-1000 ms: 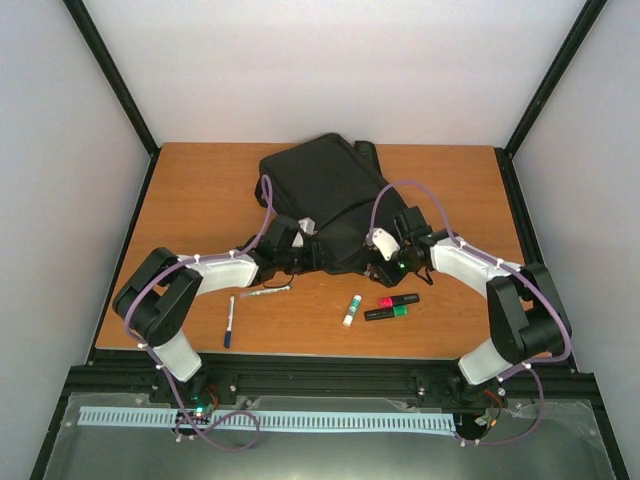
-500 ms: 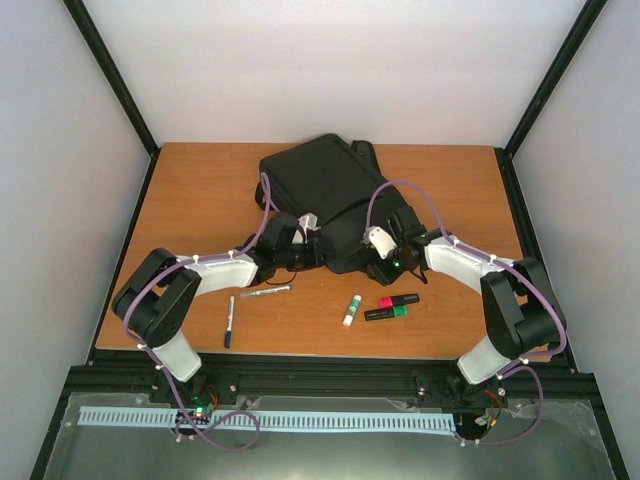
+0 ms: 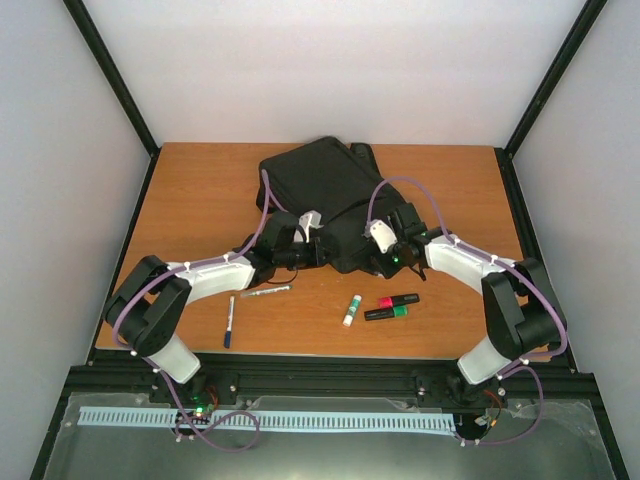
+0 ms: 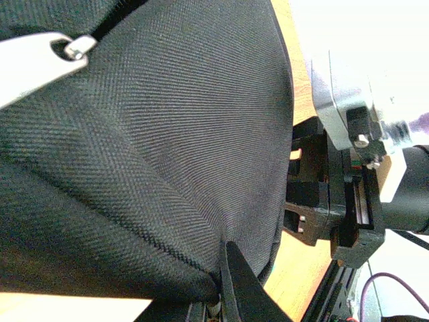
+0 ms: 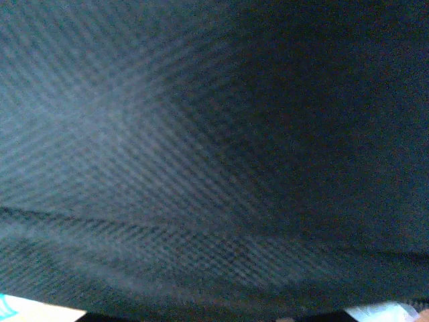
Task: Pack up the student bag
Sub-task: Zip the student bag at the center of the board.
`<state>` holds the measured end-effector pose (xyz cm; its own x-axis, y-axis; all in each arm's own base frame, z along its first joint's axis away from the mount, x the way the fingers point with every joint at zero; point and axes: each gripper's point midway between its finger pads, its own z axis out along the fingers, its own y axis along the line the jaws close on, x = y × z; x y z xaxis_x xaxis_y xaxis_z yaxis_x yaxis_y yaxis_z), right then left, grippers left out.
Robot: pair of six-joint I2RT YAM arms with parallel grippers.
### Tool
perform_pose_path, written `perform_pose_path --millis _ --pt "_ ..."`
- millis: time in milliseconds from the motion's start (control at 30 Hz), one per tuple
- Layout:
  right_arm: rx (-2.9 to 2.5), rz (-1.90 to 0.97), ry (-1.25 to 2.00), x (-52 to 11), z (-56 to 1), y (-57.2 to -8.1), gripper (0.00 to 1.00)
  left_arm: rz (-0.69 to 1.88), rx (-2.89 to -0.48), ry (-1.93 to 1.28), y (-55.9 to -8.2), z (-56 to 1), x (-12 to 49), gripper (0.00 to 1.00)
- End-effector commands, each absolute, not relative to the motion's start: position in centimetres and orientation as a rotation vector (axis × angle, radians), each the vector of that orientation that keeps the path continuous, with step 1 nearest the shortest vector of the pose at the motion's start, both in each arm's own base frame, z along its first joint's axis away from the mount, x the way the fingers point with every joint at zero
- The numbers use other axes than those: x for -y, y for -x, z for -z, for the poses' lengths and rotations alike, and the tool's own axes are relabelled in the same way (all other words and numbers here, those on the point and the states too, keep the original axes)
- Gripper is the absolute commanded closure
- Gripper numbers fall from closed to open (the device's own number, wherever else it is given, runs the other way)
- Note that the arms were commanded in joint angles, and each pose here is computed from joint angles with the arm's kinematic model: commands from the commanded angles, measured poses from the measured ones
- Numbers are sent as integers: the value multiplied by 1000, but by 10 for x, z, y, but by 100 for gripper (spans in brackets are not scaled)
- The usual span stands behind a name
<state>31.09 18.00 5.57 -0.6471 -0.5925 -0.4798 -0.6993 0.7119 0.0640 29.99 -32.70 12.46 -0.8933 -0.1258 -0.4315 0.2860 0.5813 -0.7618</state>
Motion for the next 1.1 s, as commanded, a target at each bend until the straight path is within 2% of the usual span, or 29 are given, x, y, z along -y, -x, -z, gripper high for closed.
perform_pose_path --millis 0,167,367,867,1067 --pt "-2391 -301 968 -184 -80 -326 73 1337 -2210 -279 -297 -172 344 99" --pt "-2402 -276 972 -178 -78 -325 88 1294 -2228 -277 -298 -167 340 99" --pt "-2445 -251 1011 -166 -70 -317 96 1218 -2262 -270 -298 -156 331 99" --pt "-2537 -114 995 -91 -55 -320 97 1087 -2376 -190 -282 -108 287 99" --pt "-2445 -113 1046 -92 -65 -325 97 1008 -2389 -156 -279 -101 267 99"
